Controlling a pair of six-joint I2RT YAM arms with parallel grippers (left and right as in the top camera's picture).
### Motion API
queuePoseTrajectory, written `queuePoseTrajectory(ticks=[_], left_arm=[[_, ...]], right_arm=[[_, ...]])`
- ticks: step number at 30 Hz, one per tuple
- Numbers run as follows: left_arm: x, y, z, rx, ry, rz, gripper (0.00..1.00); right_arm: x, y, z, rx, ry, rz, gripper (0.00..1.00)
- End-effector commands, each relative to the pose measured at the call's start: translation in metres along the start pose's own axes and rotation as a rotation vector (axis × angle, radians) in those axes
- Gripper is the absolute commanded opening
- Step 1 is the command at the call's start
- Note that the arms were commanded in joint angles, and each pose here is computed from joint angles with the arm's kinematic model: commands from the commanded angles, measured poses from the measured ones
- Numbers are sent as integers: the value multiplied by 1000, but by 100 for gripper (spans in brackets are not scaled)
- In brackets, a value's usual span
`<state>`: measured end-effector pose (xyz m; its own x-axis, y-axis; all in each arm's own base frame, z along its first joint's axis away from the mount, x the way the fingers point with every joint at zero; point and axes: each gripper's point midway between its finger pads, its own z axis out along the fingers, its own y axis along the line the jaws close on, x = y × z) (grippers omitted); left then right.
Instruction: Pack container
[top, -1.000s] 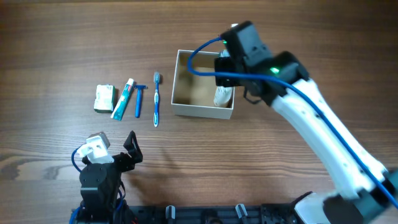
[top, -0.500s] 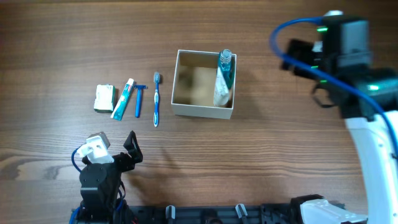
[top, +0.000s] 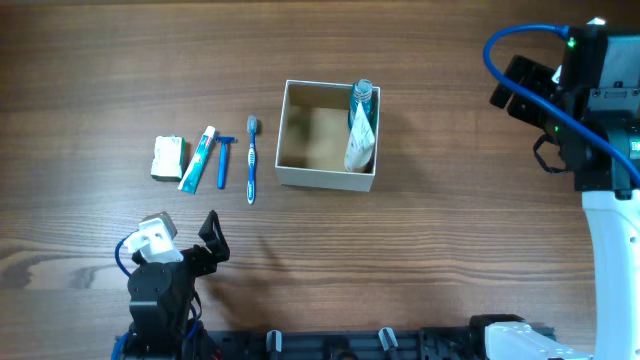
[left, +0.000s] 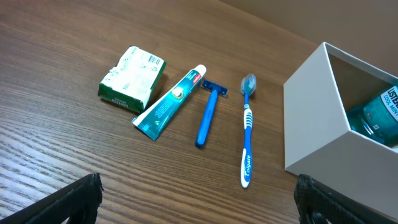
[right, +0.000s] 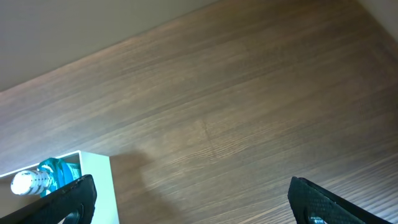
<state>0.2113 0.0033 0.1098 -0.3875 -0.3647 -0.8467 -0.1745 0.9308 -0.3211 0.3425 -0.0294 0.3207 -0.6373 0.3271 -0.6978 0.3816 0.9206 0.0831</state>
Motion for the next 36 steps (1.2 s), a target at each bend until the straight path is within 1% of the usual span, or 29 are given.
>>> queuePoseTrajectory(ticks=[1, 4, 8, 10, 16, 19, 23, 26, 29, 31, 32, 34, 36], left_arm=[[5, 0, 2, 10, 10, 9, 100], [3, 3, 2, -7, 3, 10, 100], [-11, 19, 0, -106, -70, 14, 100], [-19, 11, 0, -68, -98, -10, 100], [-8, -29, -1, 165, -14, -173, 100], [0, -48, -5, 273, 44, -189, 100], [9, -49, -5, 281, 90, -191, 99], [9, -54, -9, 303, 114, -192, 100], [-14, -64, -19, 314, 107, -216, 100], [-35, -71, -27, 315, 90, -212, 99], [-54, -75, -31, 303, 77, -210, 99], [-77, -75, -32, 248, 74, -209, 99], [-93, -72, -29, 176, 91, -175, 100]], right_arm=[[-5, 0, -7, -8, -19, 7, 100], [-5, 0, -7, -8, -19, 7, 100], [-5, 0, -7, -8, -19, 7, 100], [-5, 0, -7, -8, -20, 7, 100], [-5, 0, -7, -8, -20, 7, 100], [-5, 0, -7, -8, -19, 7, 100], [-5, 0, -7, -8, -19, 7, 100], [-5, 0, -7, -8, -19, 7, 100], [-5, 0, -7, -8, -20, 7, 100], [-5, 0, -7, -8, -19, 7, 100], [-5, 0, -7, -8, -19, 7, 100], [-5, 0, -7, -8, -19, 7, 100], [-5, 0, -7, -8, -19, 7, 100]])
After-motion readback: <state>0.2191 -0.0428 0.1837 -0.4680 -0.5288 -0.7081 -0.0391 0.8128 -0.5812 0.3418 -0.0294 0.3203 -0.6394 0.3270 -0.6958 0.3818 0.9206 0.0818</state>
